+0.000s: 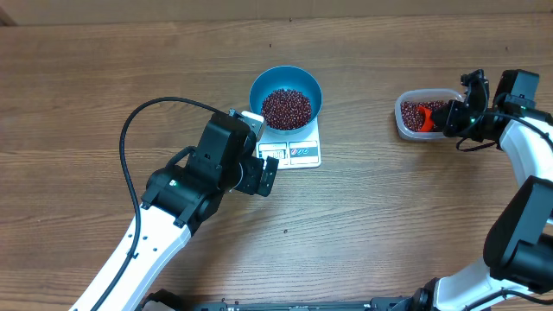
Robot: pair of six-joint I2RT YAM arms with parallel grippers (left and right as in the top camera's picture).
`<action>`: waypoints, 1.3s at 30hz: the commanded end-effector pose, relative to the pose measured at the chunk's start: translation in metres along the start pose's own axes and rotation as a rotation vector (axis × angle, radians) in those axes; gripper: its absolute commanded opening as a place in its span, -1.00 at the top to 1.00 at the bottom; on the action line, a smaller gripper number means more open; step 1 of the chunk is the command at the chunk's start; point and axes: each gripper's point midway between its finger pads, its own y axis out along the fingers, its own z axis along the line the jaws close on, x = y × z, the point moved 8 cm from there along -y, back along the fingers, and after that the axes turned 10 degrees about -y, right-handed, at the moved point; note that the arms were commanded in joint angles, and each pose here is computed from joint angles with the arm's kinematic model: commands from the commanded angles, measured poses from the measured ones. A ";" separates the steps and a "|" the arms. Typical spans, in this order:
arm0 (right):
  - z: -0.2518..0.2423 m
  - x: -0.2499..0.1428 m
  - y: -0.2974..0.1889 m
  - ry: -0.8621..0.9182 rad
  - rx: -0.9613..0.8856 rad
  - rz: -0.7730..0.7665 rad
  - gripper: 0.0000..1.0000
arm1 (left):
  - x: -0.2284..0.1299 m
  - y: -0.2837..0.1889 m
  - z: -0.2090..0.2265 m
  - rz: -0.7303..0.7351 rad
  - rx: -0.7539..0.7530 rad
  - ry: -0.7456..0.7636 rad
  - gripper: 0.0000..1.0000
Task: Scoop item into bowl and weigh 150g on scale
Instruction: 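Lower the red cup into the beans in the tub, then push the red cup through the beans to scoop with the right gripper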
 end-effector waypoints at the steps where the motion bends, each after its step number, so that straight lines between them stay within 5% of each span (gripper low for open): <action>1: 0.000 -0.008 0.013 0.013 0.026 0.044 0.93 | 0.007 -0.005 -0.003 -0.022 -0.017 0.018 -0.99; 39: 0.000 -0.012 0.029 0.043 0.159 0.032 0.93 | 0.007 -0.005 -0.003 -0.022 -0.017 0.018 -0.99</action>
